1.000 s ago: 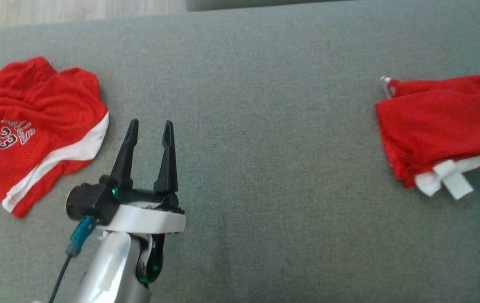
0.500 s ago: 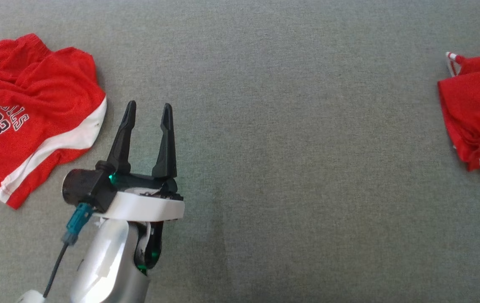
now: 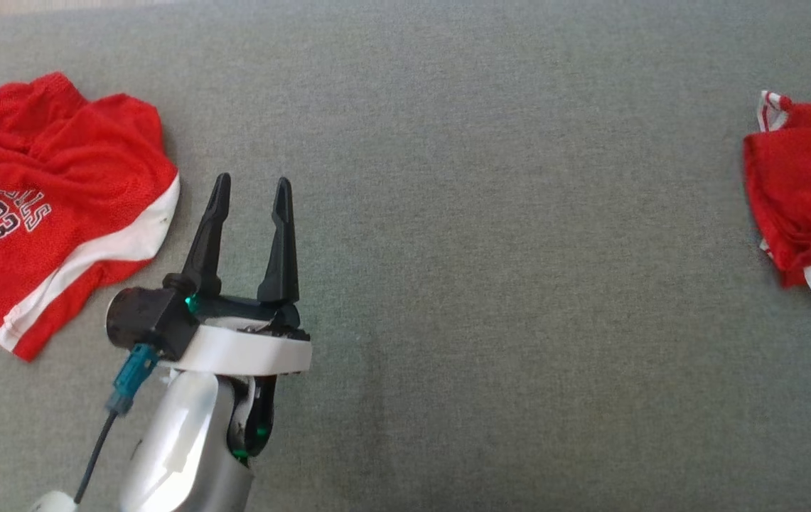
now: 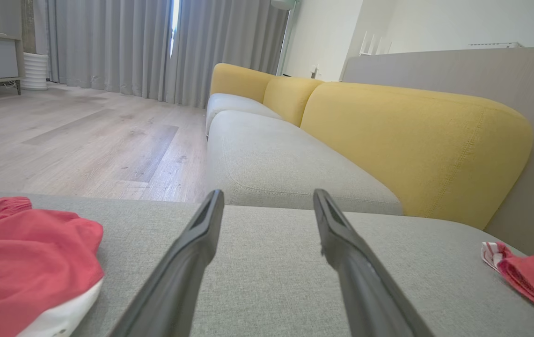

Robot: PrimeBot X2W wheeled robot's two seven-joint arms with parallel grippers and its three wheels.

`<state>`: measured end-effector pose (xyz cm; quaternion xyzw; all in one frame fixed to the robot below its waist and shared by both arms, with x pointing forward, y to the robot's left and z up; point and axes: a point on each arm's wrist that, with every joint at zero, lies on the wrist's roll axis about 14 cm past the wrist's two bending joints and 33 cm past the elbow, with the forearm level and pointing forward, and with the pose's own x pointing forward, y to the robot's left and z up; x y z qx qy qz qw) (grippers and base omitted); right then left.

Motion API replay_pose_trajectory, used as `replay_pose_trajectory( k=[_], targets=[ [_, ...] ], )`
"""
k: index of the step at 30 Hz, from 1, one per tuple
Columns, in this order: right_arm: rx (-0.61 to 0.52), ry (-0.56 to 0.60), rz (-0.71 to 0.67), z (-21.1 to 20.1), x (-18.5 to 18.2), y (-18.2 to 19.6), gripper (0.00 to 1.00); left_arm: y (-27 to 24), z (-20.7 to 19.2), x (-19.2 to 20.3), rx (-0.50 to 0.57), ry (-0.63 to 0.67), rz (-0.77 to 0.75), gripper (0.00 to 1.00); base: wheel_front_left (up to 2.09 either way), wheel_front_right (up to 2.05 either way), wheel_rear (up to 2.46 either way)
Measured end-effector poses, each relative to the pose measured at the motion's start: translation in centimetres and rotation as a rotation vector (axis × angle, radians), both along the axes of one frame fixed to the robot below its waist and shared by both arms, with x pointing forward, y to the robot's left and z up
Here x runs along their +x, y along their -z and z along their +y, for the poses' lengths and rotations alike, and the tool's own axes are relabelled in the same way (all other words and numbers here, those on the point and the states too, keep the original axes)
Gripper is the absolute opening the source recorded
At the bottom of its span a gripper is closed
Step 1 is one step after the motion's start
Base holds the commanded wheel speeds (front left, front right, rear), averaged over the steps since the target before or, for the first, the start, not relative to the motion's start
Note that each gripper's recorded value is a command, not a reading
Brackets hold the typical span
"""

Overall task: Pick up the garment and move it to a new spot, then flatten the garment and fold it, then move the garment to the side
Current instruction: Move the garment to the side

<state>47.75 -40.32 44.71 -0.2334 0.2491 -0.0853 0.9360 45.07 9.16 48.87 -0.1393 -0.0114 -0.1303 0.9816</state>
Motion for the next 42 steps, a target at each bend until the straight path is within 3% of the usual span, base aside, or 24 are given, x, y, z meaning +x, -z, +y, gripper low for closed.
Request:
replay_pose_trajectory(
  k=[11, 18, 24, 31, 42],
  targets=[
    [0.068, -0.102, -0.252, 5.1, 1.7, -6.2, 1.0, -2.8, -0.1, -1.3, -0.004, -0.001, -0.064, 1.0, 0.0, 0.0, 0.0],
    [0.252, -0.208, -0.55, 12.3, 1.6, -13.9, 1.0, -4.9, 1.1, -3.6, -0.013, -0.038, -0.113, 1.0, 0.0, 0.0, 0.0],
    [0.423, -0.245, -0.706, 16.4, -1.1, -16.4, 1.0, -6.0, 2.1, -5.0, -0.018, -0.069, -0.143, 1.0, 0.0, 0.0, 0.0],
    [0.584, -0.26, -0.746, 21.1, -4.1, -14.5, 1.0, -6.1, 2.7, -6.2, -0.017, -0.086, -0.146, 1.0, 0.0, 0.0, 0.0],
    [0.631, -0.231, -0.622, 22.5, -8.0, -8.1, 1.0, -4.3, 2.6, -7.9, -0.01, -0.086, -0.095, 1.0, 0.0, 0.0, 0.0]
  ],
)
